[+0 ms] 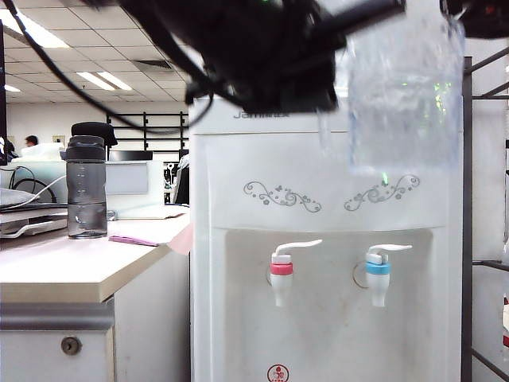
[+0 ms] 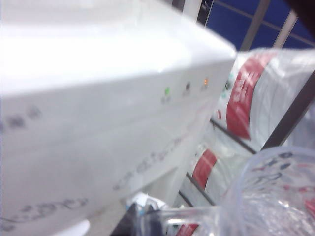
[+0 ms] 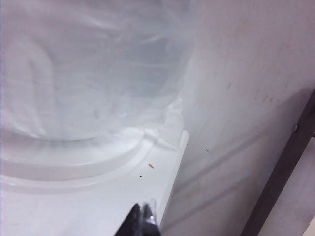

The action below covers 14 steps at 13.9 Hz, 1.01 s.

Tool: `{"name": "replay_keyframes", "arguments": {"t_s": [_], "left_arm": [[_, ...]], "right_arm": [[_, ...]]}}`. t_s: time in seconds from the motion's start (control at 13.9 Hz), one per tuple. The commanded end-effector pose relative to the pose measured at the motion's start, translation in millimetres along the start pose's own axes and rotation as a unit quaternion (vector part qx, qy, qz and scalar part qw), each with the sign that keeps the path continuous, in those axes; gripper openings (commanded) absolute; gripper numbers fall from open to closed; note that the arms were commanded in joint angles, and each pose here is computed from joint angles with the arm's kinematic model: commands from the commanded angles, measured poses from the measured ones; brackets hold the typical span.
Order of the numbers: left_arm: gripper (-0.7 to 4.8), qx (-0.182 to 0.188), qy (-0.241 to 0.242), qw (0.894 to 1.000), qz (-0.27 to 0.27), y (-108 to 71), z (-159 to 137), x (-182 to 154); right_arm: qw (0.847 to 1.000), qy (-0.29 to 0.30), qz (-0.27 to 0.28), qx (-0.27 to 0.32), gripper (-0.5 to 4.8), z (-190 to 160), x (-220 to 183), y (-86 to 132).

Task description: Pick up the plastic mug from the left desk, go to the cold water outlet of the water dispenser, press the vertical switch to get some water, then put the mug back on the desk.

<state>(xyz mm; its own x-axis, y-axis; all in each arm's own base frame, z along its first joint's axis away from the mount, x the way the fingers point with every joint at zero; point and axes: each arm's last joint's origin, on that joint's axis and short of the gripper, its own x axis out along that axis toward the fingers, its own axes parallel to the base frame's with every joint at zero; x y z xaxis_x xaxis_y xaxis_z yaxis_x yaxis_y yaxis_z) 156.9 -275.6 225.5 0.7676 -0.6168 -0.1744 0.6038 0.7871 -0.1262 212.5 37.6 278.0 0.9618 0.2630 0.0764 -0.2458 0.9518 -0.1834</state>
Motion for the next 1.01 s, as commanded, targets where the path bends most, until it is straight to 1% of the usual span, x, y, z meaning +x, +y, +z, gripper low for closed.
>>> {"name": "replay_keyframes", "arguments": {"t_s": [0.07, 0.36, 0.43, 0.5, 0.57, 0.65, 0.72, 0.79, 1.01], "left_arm": [[-0.05, -0.014, -0.031, 0.999, 0.028, 2.7, 17.8, -10.9], [-0.05, -0.015, -0.037, 0.998, 0.053, 8.6, 34.0, -27.6], [-0.05, -0.003, -0.045, 0.995, 0.085, 14.8, 47.4, -43.8], [-0.05, 0.006, -0.048, 0.995, 0.088, 17.3, 51.9, -48.5], [-0.05, 0.007, -0.049, 0.995, 0.089, 18.6, 54.2, -51.2], [-0.05, 0.009, -0.057, 0.993, 0.102, 20.5, 58.3, -55.8], [-0.05, 0.012, -0.069, 0.988, 0.139, 25.1, 65.5, -65.0], [-0.05, 0.012, -0.07, 0.985, 0.157, 26.8, 66.5, -67.4], [-0.05, 0.013, -0.073, 0.978, 0.195, 31.3, 70.3, -75.2]], "right_arm": [[1.0, -0.002, 0.0, 0.01, -0.05, 8.9, -9.9, -0.4], [1.0, -0.011, -0.001, 0.009, -0.05, 19.0, -24.9, -0.6], [1.0, -0.012, 0.003, 0.009, -0.05, 21.4, -29.7, -0.2], [1.0, -0.01, 0.003, 0.009, -0.05, 21.2, -30.0, -0.2], [1.0, -0.009, 0.003, 0.009, -0.05, 21.0, -30.0, -0.2], [1.0, -0.007, 0.004, 0.009, -0.05, 20.6, -29.9, -0.1], [1.0, 0.0, 0.008, 0.01, -0.05, 19.3, -29.9, 0.3], [1.0, 0.0, 0.018, 0.01, -0.05, 19.1, -30.0, 1.0], [1.0, -0.002, 0.027, 0.011, -0.05, 19.1, -30.0, 1.5]]}}
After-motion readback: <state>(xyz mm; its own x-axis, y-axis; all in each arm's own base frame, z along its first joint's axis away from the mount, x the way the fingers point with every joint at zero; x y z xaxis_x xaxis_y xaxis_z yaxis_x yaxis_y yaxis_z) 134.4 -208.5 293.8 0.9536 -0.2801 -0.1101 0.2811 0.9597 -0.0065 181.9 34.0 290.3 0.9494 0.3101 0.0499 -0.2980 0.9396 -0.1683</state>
